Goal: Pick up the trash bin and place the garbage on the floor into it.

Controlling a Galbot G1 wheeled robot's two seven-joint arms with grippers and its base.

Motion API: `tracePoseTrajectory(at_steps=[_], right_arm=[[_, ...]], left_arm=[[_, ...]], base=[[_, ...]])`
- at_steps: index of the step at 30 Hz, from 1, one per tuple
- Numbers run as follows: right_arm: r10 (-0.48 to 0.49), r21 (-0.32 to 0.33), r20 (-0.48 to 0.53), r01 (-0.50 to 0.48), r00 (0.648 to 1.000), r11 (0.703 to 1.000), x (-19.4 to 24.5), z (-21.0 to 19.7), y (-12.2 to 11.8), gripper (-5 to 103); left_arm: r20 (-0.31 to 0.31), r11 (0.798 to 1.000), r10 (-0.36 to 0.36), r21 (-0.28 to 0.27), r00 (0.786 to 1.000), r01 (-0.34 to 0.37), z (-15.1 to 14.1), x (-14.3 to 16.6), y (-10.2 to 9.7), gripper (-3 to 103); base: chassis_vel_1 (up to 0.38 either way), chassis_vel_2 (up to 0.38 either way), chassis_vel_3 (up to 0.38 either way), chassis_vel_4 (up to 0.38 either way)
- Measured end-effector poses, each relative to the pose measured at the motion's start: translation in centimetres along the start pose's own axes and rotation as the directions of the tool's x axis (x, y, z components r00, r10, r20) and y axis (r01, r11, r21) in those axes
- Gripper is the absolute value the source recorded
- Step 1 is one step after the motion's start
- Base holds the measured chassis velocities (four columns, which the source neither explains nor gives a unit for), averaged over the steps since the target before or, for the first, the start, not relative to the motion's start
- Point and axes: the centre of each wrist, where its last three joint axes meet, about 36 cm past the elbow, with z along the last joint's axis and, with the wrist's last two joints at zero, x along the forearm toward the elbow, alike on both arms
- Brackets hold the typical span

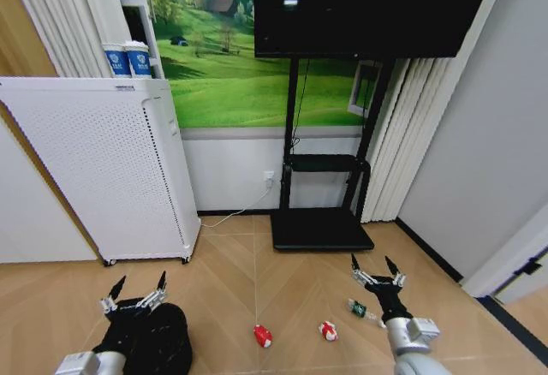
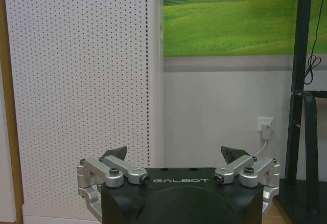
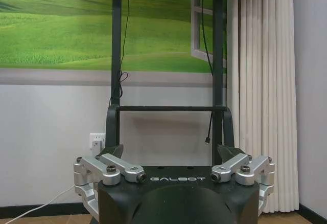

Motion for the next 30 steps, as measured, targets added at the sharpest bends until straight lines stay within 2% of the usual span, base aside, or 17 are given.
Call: tracePoseTrajectory(at_steps=[16,30], right_arm=[[0.079,0.054,-0.036,-0.077,0.996,0.996,-0.23,0.01,0.0,100],[0.077,0.034,-0.014,-0.077,0.997,0.996,-0.34,0.1,0.0,100]], left_arm=[[-0.015,1.0,-0.015,0.006,1.0,0.016,0.43,0.05,-0.11,99],[-0.027,1.0,-0.017,0.007,1.0,0.017,0.68,0.09,-0.11,99]], base=[[0.0,0.0,0.0,0.0],[0.0,0.0,0.0,0.0]])
